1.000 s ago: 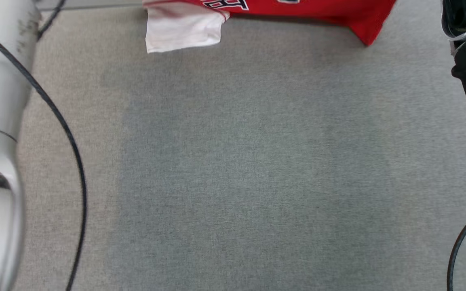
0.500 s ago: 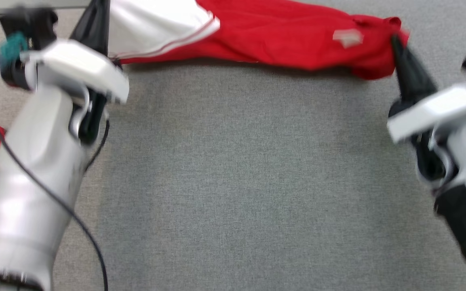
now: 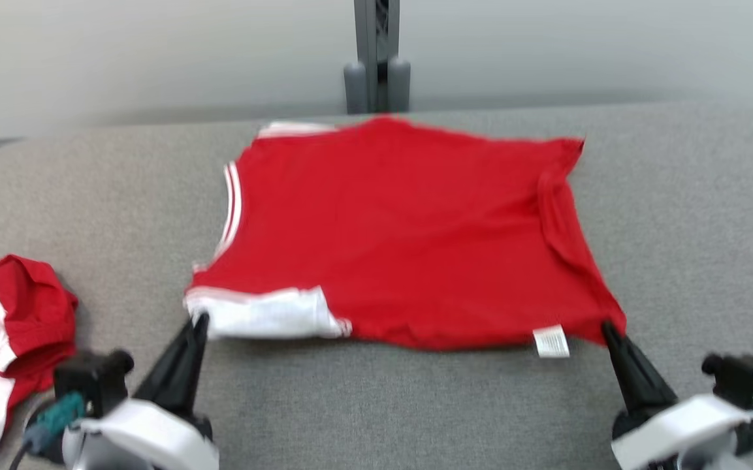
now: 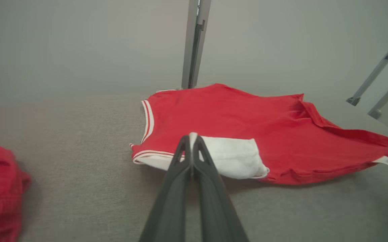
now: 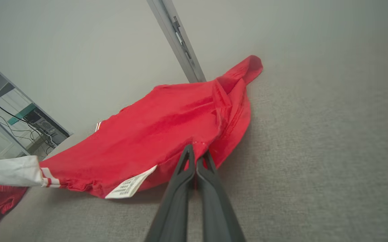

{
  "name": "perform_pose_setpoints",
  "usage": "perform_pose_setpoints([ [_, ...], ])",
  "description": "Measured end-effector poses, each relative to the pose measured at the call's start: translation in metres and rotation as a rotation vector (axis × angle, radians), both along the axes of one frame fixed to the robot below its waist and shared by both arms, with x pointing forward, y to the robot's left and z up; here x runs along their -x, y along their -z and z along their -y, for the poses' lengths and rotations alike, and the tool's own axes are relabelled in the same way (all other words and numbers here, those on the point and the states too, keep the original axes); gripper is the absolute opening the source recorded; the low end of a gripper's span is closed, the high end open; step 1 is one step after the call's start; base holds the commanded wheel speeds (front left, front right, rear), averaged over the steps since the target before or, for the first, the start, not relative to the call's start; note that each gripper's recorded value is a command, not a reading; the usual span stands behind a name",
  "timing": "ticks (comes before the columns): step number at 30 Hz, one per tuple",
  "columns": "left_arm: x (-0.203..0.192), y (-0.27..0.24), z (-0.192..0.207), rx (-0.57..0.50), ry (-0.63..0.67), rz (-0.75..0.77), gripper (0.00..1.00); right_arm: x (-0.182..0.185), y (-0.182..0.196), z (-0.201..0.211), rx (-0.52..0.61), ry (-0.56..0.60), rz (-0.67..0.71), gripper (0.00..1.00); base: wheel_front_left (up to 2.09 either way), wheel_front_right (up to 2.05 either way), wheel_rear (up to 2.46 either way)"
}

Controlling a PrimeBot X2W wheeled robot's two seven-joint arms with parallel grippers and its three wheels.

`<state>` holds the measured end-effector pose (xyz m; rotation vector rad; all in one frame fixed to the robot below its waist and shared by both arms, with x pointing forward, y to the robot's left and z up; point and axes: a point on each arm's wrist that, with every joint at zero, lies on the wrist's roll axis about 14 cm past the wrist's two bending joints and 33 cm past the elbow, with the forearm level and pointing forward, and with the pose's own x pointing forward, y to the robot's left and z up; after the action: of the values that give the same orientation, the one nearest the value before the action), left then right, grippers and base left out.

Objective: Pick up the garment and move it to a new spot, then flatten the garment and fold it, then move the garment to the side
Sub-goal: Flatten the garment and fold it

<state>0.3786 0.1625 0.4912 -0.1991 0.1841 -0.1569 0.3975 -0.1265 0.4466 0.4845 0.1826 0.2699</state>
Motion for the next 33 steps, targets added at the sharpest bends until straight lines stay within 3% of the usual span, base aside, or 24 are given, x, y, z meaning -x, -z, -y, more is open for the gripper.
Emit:
perform_pose_setpoints([
  [8, 0.08, -0.013, 0.01, 0.027, 0.063, -0.159, 0.0, 0.06, 0.002, 0.019, 0.013, 0.045, -0.043, 0.0, 0.0, 0.0, 0.0],
  [15, 0.119, -0.021, 0.02, 0.03, 0.133, -0.235, 0.0, 0.096, 0.009, 0.04, 0.082, 0.08, -0.138, 0.0, 0.0, 0.0, 0.0],
  [24, 0.117, -0.026, 0.014, 0.016, 0.127, -0.235, 0.0, 0.097, -0.009, 0.04, 0.086, 0.094, -0.157, 0.0, 0.0, 0.0, 0.0],
  [33, 0.079, -0.035, 0.02, 0.001, 0.182, -0.165, 0.0, 0.072, -0.022, 0.041, 0.01, 0.135, -0.143, 0.0, 0.0, 0.0, 0.0],
])
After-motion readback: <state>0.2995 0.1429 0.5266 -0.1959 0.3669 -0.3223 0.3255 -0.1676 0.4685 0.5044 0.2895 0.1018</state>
